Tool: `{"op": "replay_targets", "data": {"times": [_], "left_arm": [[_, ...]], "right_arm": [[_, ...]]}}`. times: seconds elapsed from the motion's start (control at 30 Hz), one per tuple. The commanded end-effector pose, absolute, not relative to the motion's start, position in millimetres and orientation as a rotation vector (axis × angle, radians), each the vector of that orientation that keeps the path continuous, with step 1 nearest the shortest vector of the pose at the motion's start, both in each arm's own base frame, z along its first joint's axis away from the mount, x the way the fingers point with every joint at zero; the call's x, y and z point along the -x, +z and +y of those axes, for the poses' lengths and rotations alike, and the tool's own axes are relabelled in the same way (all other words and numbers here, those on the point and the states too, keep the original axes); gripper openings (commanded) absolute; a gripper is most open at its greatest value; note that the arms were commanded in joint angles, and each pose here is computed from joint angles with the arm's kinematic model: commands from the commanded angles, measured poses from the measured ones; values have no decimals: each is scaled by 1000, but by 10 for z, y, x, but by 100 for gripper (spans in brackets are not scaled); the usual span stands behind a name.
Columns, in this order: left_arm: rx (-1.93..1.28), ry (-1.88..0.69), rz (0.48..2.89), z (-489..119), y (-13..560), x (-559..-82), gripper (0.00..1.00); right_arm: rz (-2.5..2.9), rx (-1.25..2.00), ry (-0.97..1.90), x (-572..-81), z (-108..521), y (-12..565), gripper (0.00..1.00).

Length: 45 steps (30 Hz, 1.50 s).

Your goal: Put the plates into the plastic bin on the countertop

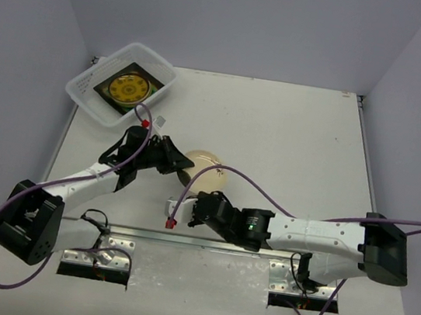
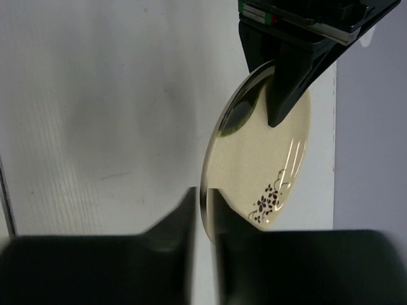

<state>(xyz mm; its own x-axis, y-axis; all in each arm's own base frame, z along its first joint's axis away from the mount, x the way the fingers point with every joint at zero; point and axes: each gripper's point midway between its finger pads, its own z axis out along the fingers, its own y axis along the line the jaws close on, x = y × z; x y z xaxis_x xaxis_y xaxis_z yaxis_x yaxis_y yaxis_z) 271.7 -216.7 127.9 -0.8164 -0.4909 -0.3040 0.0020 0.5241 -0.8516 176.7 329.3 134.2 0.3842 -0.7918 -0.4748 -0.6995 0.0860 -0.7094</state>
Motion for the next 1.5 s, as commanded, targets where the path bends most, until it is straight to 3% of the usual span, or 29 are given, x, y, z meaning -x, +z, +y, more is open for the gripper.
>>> {"op": "replay_targets", "data": {"times": [0.0, 0.07, 0.1, 0.2, 0.47, 0.67, 0.8, 0.83, 0.87, 0.9, 0.93, 1.0, 1.33, 1.47], "left_arm": [[373, -1208, 2164, -2119, 1507, -2837, 0], [465, -1015, 2119, -1819, 1600, -3119, 0], [496, -990, 2102, -1726, 1675, -3198, 0], [724, -781, 1962, -1017, 1884, -3625, 0], [1140, -458, 1556, 517, 2268, -4419, 0], [1165, -399, 1535, 1024, 2121, -5063, 6], [1184, -404, 1588, 1102, 1861, -5244, 6], [1189, -400, 1590, 1113, 1830, -5244, 9], [1190, -399, 1589, 1117, 1818, -5245, 25], [1180, -408, 1595, 1103, 1805, -5246, 54], [1178, -407, 1590, 1112, 1818, -5262, 59], [1155, -415, 1653, 1062, 1790, -5342, 100], [1214, -413, 1970, 946, 1212, -5589, 100], [1275, -319, 2053, 1025, 1090, -5476, 100]], "right_arm": [[1332, 1462, -70, -1875, 3464, 1680, 77], [1502, 1319, -92, -2086, 3194, 1541, 99], [1531, 1322, -102, -2098, 3133, 1503, 99], [1943, 921, 39, -2457, 2680, 1389, 99], [1941, 413, 98, -2598, 2140, 1921, 99], [1883, 369, 288, -2355, 2037, 2242, 99], [1888, 375, 288, -2290, 1947, 2269, 99], [1886, 376, 288, -2282, 1935, 2277, 99], [1884, 374, 285, -2276, 1917, 2289, 99], [1885, 374, 281, -2279, 1912, 2293, 99], [1881, 375, 281, -2281, 1913, 2311, 99], [1898, 407, 282, -2278, 1961, 2304, 99], [2088, 426, 349, -2425, 2122, 1996, 99], [2108, 431, 342, -2435, 2106, 1976, 99]]}}
